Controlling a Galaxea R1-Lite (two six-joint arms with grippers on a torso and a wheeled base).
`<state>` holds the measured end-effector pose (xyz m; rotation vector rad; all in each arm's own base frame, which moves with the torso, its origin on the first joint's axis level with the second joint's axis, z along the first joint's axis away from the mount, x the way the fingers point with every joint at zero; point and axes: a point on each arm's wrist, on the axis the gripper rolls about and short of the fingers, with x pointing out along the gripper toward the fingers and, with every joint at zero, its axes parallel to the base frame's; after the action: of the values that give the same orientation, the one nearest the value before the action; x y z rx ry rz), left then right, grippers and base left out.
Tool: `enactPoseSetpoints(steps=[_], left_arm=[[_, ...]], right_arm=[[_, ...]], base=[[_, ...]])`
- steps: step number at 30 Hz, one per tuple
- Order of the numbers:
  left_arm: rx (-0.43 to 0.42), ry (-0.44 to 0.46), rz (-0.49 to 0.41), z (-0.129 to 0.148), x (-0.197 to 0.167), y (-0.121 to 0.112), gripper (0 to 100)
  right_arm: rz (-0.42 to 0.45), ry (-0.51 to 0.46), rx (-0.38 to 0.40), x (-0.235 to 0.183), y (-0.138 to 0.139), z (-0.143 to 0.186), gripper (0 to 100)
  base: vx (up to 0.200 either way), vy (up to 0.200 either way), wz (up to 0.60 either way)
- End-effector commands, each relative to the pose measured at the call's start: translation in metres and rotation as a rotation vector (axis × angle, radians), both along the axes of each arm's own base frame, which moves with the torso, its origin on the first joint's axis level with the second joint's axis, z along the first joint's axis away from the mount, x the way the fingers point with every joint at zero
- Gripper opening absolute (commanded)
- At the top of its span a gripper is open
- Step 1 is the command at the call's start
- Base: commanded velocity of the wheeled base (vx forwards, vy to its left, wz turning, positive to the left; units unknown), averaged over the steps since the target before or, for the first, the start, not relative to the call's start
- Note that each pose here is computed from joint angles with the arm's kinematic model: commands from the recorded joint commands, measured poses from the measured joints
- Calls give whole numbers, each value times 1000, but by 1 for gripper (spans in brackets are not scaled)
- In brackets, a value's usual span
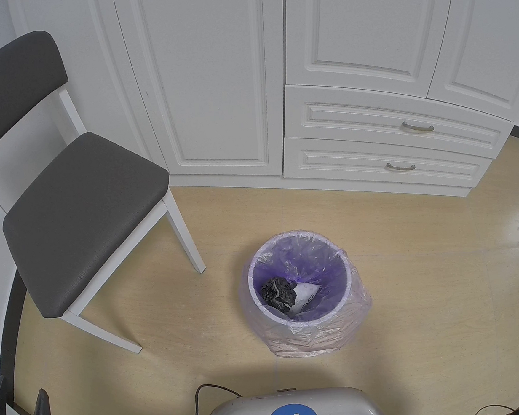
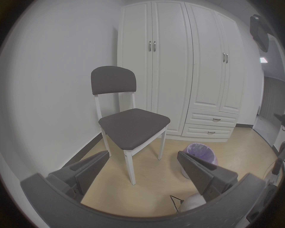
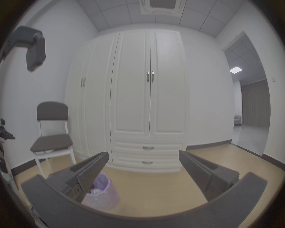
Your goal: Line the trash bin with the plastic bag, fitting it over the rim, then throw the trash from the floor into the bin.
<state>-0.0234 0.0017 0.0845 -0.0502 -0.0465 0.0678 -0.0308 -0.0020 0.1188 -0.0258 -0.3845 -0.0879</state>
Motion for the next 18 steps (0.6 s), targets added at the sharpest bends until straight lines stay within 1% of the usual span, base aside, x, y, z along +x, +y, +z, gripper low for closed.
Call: enactPoseSetpoints(steps=[1, 4, 7, 8, 11, 14, 16, 17, 18], left_arm=[[7, 31, -37, -8, 1, -1, 100], [11, 38, -43, -8, 1, -1, 100], [16, 39, -41, -8, 1, -1, 100], [16, 39, -41, -8, 1, -1, 100], [16, 39, -41, -8, 1, -1, 100], [17, 40, -39, -8, 1, -1, 100], [19, 40, -39, -8, 1, -1, 100], [19, 40, -39, -8, 1, -1, 100], [20, 41, -39, -9, 1, -1, 100]], right_arm=[[-10, 127, -29, 4, 0, -17, 100], [-7, 187, -38, 6, 0, -23, 100], [33, 235, -51, 7, 1, -28, 100], [35, 237, -52, 7, 1, -28, 100], [52, 310, -53, 8, 1, -35, 100], [55, 324, -48, 8, 2, -37, 100], [86, 340, -44, 8, 2, -38, 100], [86, 340, -44, 8, 2, -38, 100], [112, 366, -35, 8, 3, -41, 100]], base=[[0, 0, 0], [0, 0, 0], [0, 0, 0], [0, 0, 0], [0, 0, 0], [0, 0, 0], [0, 0, 0], [0, 0, 0], [0, 0, 0]])
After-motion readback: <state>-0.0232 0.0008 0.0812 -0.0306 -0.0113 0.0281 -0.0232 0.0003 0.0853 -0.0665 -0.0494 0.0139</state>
